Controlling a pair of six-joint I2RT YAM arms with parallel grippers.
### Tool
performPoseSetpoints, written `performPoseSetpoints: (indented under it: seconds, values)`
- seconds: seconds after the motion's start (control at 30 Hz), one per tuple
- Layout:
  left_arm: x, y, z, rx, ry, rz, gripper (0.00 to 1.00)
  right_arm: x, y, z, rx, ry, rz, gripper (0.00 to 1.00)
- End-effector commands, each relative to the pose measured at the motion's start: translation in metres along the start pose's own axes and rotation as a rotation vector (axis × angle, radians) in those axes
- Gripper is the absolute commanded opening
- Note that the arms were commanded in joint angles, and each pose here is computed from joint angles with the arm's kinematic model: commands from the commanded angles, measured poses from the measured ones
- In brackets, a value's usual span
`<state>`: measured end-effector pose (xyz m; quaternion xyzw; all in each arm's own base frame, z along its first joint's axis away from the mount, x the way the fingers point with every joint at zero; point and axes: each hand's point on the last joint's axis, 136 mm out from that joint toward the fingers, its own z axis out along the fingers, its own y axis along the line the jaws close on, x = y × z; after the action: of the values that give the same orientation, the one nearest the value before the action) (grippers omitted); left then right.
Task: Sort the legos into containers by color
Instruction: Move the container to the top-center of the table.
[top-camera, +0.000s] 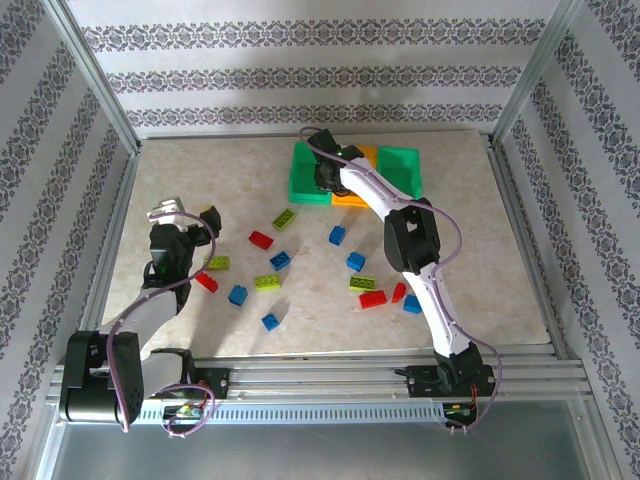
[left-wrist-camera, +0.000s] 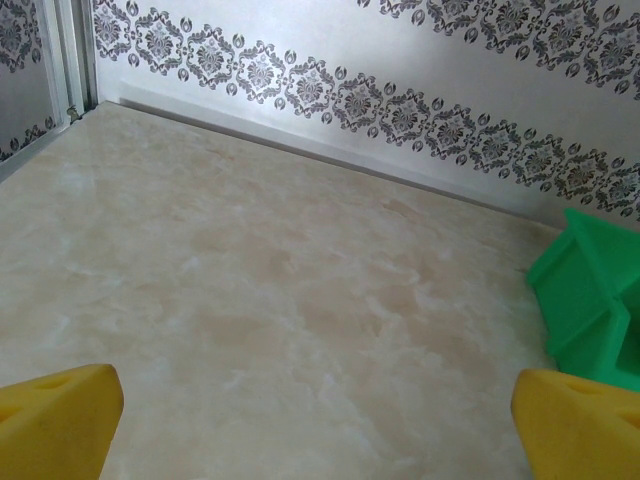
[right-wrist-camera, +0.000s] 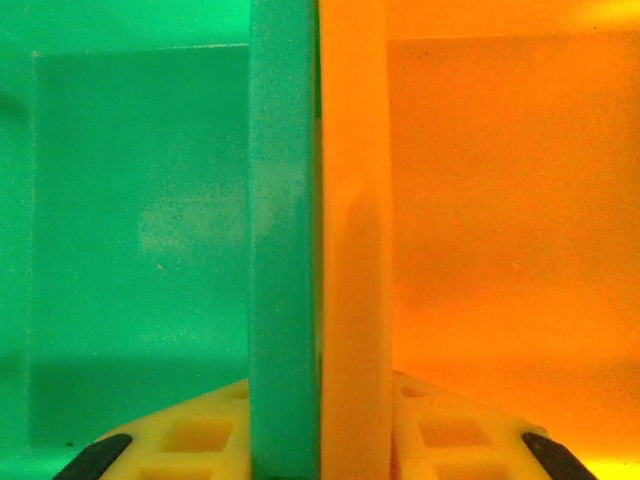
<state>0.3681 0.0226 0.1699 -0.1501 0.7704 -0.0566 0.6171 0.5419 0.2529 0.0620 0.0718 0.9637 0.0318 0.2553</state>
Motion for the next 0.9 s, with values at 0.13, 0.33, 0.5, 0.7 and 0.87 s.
performPoseSetpoints:
  seconds: [0.13, 0.33, 0.5, 0.7, 0.87]
  values:
    - [-0.007, 0.001, 0.001, 0.005, -0.016, -0.038, 1.00, 0.032, 0.017, -0.001, -0.015, 0.075, 0.000, 0.28]
    - [-0.007, 0.001, 0.002, 0.004, -0.016, -0.037, 1.00, 0.031, 0.023, -0.013, -0.015, 0.051, -0.027, 0.40]
    - [-0.007, 0.001, 0.001, 0.007, -0.015, -0.041, 1.00, 0.019, 0.019, -0.029, -0.012, 0.019, -0.038, 0.49]
    - [-0.008, 0.000, 0.000, 0.006, -0.017, -0.043, 1.00, 0.006, 0.013, -0.061, -0.015, -0.027, -0.070, 0.59]
    - [-0.011, -0.001, -0.002, 0.010, -0.020, -0.049, 1.00, 0.002, 0.001, -0.095, -0.013, -0.065, -0.087, 0.65]
